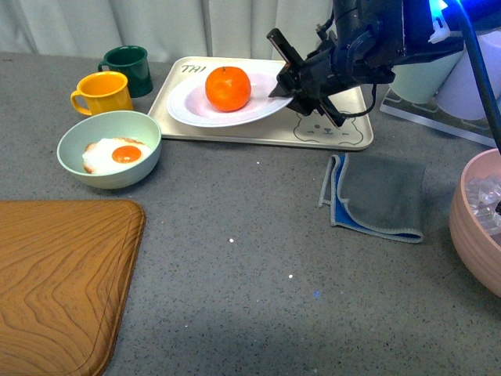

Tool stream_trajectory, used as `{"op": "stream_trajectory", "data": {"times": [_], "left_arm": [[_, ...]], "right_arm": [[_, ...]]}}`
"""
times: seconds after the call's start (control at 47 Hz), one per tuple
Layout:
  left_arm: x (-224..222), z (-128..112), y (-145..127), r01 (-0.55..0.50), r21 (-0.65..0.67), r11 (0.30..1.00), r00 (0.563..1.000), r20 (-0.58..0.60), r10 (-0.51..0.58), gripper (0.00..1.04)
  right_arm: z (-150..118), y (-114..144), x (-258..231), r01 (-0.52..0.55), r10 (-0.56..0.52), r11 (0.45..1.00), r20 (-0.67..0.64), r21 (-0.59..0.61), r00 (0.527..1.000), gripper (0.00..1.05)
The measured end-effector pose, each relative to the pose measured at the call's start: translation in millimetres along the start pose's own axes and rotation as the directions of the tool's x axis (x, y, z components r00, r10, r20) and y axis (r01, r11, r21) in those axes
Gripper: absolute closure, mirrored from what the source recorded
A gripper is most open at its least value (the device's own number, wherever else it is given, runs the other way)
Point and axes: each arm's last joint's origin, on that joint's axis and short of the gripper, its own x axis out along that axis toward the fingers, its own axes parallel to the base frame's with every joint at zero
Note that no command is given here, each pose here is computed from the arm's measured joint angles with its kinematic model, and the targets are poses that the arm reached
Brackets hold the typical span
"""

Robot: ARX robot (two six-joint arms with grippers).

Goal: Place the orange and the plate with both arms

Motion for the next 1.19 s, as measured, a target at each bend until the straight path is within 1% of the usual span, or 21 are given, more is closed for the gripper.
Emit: {"op": "stream_trajectory", "data": {"times": [0.064,0.17,0.277,0.383,0.426,0.511,0.553,0.574,0.681,0.702,0.745,0.766,0.787,0.809,0.83,0.851,0.894,0.957,1.0,1.064,1.191], "left_arm": [[0.0,0.0,0.0,0.000,0.000,1.000,1.000,0.000,0.000,0.07],[0.0,0.0,0.0,0.000,0.000,1.000,1.000,0.000,0.000,0.07],[0.0,0.0,0.0,0.000,0.000,1.000,1.000,0.000,0.000,0.07],[0.0,0.0,0.0,0.000,0.000,1.000,1.000,0.000,0.000,0.07],[0.0,0.0,0.0,0.000,0.000,1.000,1.000,0.000,0.000,0.07],[0.0,0.0,0.0,0.000,0.000,1.000,1.000,0.000,0.000,0.07],[0.0,0.0,0.0,0.000,0.000,1.000,1.000,0.000,0.000,0.07],[0.0,0.0,0.0,0.000,0.000,1.000,1.000,0.000,0.000,0.07],[0.0,0.0,0.0,0.000,0.000,1.000,1.000,0.000,0.000,0.07],[0.0,0.0,0.0,0.000,0.000,1.000,1.000,0.000,0.000,0.07],[0.0,0.0,0.0,0.000,0.000,1.000,1.000,0.000,0.000,0.07],[0.0,0.0,0.0,0.000,0.000,1.000,1.000,0.000,0.000,0.07],[0.0,0.0,0.0,0.000,0.000,1.000,1.000,0.000,0.000,0.07],[0.0,0.0,0.0,0.000,0.000,1.000,1.000,0.000,0.000,0.07],[0.0,0.0,0.0,0.000,0.000,1.000,1.000,0.000,0.000,0.07],[0.0,0.0,0.0,0.001,0.000,1.000,1.000,0.000,-0.001,0.07],[0.0,0.0,0.0,0.000,0.000,1.000,1.000,0.000,0.000,0.07],[0.0,0.0,0.0,0.000,0.000,1.000,1.000,0.000,0.000,0.07],[0.0,0.0,0.0,0.000,0.000,1.000,1.000,0.000,0.000,0.07],[0.0,0.0,0.0,0.000,0.000,1.000,1.000,0.000,0.000,0.07],[0.0,0.0,0.0,0.000,0.000,1.000,1.000,0.000,0.000,0.07]], "right_arm": [[1.8,-3.0,0.8,0.029,-0.029,1.000,0.000,0.000,1.000,0.90],[3.1,-6.1,0.3,0.045,-0.045,0.999,0.006,-0.014,0.999,0.69],[2.5,-7.1,-1.6,0.046,-0.046,0.999,0.018,-0.026,0.999,0.55],[-0.8,-8.5,-8.2,0.081,-0.078,0.995,0.052,-0.062,0.996,0.39],[-1.7,-7.7,-11.8,0.104,-0.098,0.991,0.069,-0.089,0.993,0.33],[-3.4,-1.2,-26.5,0.196,-0.166,0.956,0.150,-0.218,0.975,0.16],[-3.1,4.4,-35.1,0.210,-0.162,0.937,0.184,-0.279,0.969,0.08],[-3.0,5.7,-37.0,0.214,-0.162,0.932,0.192,-0.292,0.968,0.07],[-4.0,19.2,-59.8,0.287,-0.164,0.860,0.304,-0.422,0.938,0.10],[-5.6,22.5,-66.0,0.310,-0.159,0.831,0.337,-0.462,0.928,0.10],[-8.2,26.3,-74.4,0.339,-0.151,0.798,0.380,-0.498,0.912,0.09],[-11.4,27.9,-79.6,0.375,-0.141,0.761,0.429,-0.530,0.892,0.10],[-12.8,28.7,-84.1,0.411,-0.120,0.740,0.497,-0.532,0.860,0.13],[-16.1,28.5,-92.4,0.474,-0.081,0.705,0.604,-0.528,0.793,0.18],[-19.4,27.7,-98.9,0.515,-0.057,0.681,0.664,-0.520,0.746,0.22],[-26.4,24.8,-110.0,0.548,-0.018,0.672,0.728,-0.499,0.685,0.27],[-38.7,18.5,-131.7,0.562,0.055,0.660,0.778,-0.499,0.626,0.36],[-53.8,9.8,-164.6,0.571,0.120,0.655,0.814,-0.495,0.568,0.49],[-63.5,4.1,-186.9,0.576,0.141,0.654,0.827,-0.490,0.544,0.58],[-72.5,-2.0,-205.9,0.583,0.146,0.650,0.833,-0.488,0.534,0.66],[-101.7,-26.6,-244.9,0.600,0.109,0.641,0.830,-0.479,0.547,0.93]]}}
